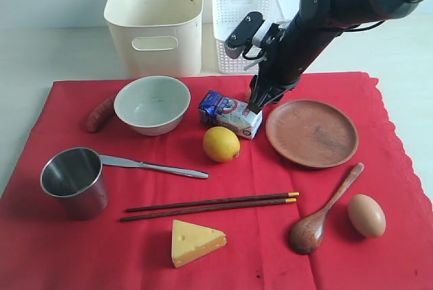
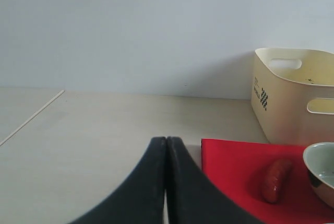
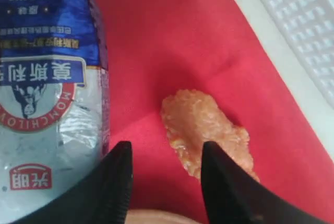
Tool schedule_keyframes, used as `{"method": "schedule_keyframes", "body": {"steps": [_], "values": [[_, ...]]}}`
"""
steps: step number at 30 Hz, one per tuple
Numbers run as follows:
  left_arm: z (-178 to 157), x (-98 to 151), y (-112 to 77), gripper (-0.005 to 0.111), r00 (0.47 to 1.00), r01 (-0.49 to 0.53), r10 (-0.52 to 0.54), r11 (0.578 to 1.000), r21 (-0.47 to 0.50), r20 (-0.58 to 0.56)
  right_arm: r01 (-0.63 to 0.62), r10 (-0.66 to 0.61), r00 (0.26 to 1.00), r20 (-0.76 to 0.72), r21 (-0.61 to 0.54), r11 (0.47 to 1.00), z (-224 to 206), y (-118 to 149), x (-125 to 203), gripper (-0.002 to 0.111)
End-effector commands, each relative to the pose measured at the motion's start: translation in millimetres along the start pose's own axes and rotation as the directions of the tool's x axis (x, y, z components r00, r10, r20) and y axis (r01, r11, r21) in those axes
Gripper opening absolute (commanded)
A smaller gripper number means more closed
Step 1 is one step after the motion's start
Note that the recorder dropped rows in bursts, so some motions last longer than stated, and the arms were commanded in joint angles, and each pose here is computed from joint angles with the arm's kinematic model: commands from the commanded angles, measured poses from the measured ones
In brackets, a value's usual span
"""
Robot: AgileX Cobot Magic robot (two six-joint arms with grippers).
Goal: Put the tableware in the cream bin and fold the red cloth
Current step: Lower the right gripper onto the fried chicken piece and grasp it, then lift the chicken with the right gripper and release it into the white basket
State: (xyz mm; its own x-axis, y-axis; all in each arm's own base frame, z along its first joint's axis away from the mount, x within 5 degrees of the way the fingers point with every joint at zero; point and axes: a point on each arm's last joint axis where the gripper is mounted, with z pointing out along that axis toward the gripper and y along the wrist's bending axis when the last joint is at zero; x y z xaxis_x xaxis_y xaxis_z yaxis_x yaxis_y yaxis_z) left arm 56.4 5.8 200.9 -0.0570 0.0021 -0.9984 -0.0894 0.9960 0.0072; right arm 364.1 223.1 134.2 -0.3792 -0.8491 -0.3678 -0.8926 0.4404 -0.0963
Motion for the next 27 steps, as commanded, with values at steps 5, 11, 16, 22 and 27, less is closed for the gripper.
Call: {"method": "schedule_keyframes", "body": {"steps": [5,11,16,22,27], "values": [[0,0,0.1,0.0,1.0,-0.01,0.01,1.0,-0.002,0.005,0.039,-0.039,0.999,-0.013,0.046,0.998,23,-5,3,0.042],[0,0,0.1,0.0,1.0,-0.01,0.01,1.0,-0.002,0.005,0.035,-0.035,0.999,-0.001,0.07,0.997,22,-8,2,0.042],[0,0,0.1,0.0,1.0,-0.01,0.01,1.0,-0.002,0.005,-0.001,-0.002,0.999,0.04,0.096,0.995,4,-10,-5,0.042],[0,0,0.1,0.0,1.0,-0.01,0.01,1.0,-0.002,0.005,-0.004,-0.006,0.997,0.077,0.127,0.992,-1,-12,-10,0.049],[0,0,0.1,0.0,1.0,-0.01,0.01,1.0,-0.002,0.005,0.016,-0.022,0.999,0.045,0.122,0.992,11,-12,-5,0.068]]}}
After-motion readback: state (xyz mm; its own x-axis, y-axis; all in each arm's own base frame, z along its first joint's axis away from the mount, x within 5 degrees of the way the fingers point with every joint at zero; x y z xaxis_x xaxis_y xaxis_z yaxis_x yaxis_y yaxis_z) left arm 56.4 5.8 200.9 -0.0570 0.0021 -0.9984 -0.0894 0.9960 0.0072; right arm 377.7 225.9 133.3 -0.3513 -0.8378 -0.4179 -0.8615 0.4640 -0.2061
